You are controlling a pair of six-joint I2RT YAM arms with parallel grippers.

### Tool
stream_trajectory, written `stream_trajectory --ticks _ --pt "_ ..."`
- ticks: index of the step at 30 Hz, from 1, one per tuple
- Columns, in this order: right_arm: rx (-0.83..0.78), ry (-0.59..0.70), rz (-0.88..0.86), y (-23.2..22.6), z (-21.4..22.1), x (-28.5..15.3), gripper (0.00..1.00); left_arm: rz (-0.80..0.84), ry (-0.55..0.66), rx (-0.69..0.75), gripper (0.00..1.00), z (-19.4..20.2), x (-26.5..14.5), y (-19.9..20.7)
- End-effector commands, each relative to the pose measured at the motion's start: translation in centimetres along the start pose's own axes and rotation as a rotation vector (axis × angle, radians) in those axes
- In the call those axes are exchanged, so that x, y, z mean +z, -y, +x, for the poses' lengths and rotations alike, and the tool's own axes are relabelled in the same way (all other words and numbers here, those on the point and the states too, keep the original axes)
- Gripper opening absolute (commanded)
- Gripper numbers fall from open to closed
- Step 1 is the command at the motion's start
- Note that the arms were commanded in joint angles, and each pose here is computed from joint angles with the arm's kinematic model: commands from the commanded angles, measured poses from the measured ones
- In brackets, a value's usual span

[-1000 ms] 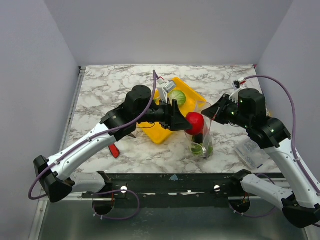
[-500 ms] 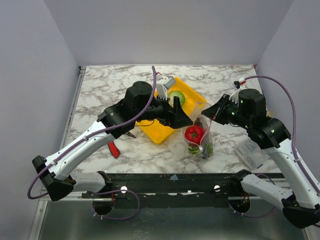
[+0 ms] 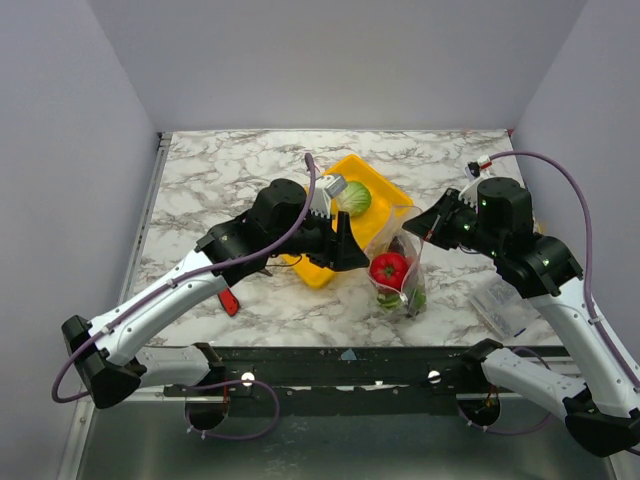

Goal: Place the food in the zip-top bag and seal the zipper
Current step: Adjust the zipper food storage bag at the center of the board.

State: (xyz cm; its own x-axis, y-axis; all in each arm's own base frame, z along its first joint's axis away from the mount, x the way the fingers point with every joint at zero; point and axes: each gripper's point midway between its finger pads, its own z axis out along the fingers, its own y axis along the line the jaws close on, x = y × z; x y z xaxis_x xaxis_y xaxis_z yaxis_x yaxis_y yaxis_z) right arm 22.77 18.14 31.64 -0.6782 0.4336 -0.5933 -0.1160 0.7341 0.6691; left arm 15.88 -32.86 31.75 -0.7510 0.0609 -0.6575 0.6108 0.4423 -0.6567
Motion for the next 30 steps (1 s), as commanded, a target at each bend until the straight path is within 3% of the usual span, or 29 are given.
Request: stream_trajectory --ticks 1,6,10,11,21,24,30 --pt "-0.004 0.024 -0.065 -1.8 -1.0 -1.3 0.01 0.014 -0.053 -0.041 0.5 1.2 1.2 -0.4" --pt "0.001 0.028 -0.069 -1.8 -0.9 -1.6 0.01 0.014 -0.083 -0.054 0.37 1.7 2.1 -0.9" --pt "-0.005 0.036 -0.067 -2.0 -1.3 -2.1 0.01 0.077 -0.105 -0.049 0.04 1.5 2.2 0.5" --pt "-0.012 0.044 -0.061 -2.1 -1.5 -2.3 0.01 0.101 -0.101 -0.047 0.01 1.3 1.9 1.1" --pt "-0.067 0.09 -0.107 -5.2 -4.6 -3.1 0.01 0.481 -0.058 -0.133 0.0 -1.2 -3.2 10.3" --pt "-0.07 0.044 -0.099 -4.3 -3.5 -0.9 0.01 0.446 -0.022 -0.219 0.0 -1.2 -2.9 9.4" --pt "-0.063 -0.051 0.075 0.7 -0.6 2.2 0.01 0.29 0.016 -0.419 0.0 0.7 -0.6 3.3"
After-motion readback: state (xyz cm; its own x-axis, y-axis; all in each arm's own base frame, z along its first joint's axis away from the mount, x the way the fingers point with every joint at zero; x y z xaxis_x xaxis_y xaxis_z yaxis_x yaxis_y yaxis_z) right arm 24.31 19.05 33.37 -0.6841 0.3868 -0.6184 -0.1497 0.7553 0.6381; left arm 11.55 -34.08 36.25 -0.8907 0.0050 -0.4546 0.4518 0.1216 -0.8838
